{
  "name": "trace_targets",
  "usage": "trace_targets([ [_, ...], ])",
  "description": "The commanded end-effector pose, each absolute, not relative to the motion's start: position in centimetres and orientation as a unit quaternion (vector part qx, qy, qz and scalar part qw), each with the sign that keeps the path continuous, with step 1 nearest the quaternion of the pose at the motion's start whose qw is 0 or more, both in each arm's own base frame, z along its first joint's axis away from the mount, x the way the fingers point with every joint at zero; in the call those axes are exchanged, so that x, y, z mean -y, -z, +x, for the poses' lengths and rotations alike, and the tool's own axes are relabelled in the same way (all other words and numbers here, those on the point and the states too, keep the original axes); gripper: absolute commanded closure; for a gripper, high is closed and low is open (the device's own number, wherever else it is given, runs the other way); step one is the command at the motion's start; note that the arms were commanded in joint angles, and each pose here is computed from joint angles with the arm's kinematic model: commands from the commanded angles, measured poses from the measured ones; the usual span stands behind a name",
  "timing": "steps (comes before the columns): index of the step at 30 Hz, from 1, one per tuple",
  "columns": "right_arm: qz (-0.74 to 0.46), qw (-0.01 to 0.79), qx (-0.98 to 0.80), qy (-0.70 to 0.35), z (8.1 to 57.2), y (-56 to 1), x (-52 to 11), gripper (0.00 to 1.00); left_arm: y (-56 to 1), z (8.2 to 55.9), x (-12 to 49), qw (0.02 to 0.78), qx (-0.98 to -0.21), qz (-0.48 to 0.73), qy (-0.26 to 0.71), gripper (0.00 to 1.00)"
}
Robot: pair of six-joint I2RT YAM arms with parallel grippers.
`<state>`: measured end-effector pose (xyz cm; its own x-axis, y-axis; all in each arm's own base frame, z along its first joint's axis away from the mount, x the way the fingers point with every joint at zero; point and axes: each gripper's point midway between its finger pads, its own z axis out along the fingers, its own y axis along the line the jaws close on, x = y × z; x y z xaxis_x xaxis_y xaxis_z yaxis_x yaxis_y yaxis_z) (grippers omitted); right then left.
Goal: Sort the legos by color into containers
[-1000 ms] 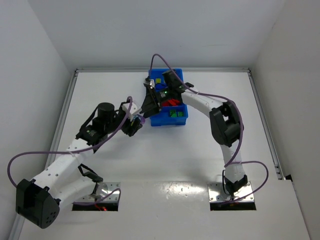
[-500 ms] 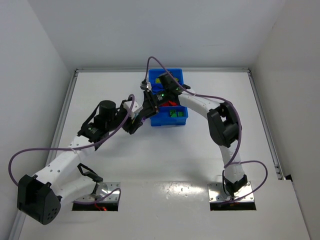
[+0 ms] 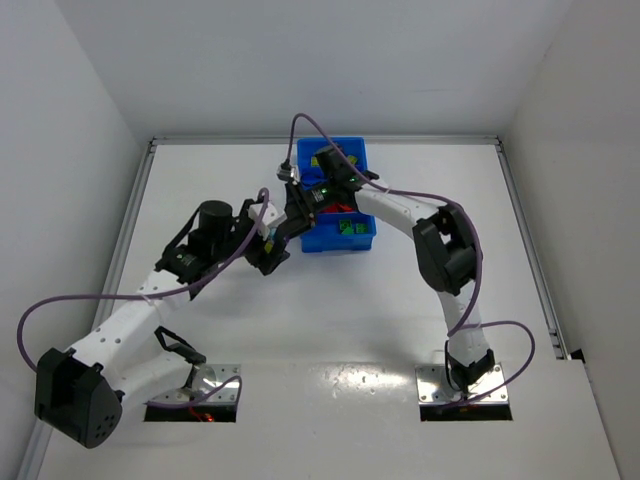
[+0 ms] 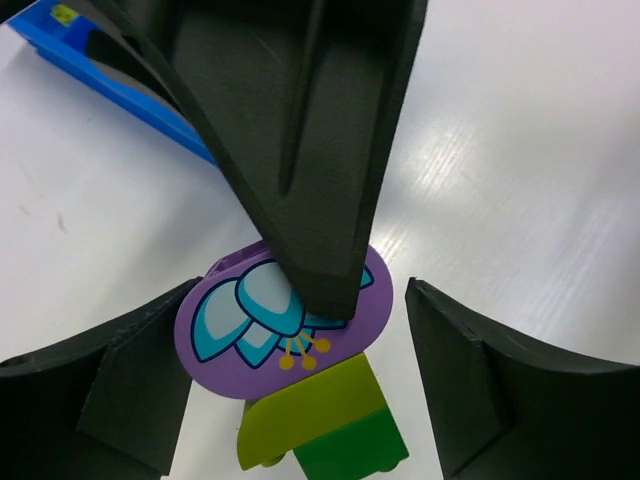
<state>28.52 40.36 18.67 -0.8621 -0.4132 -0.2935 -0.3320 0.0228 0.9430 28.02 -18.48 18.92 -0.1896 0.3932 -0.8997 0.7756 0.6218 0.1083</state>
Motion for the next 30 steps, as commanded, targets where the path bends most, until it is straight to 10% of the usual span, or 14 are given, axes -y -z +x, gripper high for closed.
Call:
trace_targets([
  [1, 0.31, 0.005, 0.674, 0.671, 27.7, -22.3, -40.4, 1.0, -21.0, 26.3, 20.1, 0.497, -0.729, 0.396, 0.254, 0.13],
  [20, 0.296, -0.186, 0.742, 0.573, 32.1, -24.8, -36.4, 1.0, -21.8, 23.6, 16.8, 0.442, -0.776, 0.251, 0.372, 0.09],
  [30, 0.291, -0.225, 0.74, 0.563, 30.2, -25.0, -34.1, 1.0, -22.6, 26.0, 14.7, 0.324, -0.713, 0.208, 0.586, 0.2],
])
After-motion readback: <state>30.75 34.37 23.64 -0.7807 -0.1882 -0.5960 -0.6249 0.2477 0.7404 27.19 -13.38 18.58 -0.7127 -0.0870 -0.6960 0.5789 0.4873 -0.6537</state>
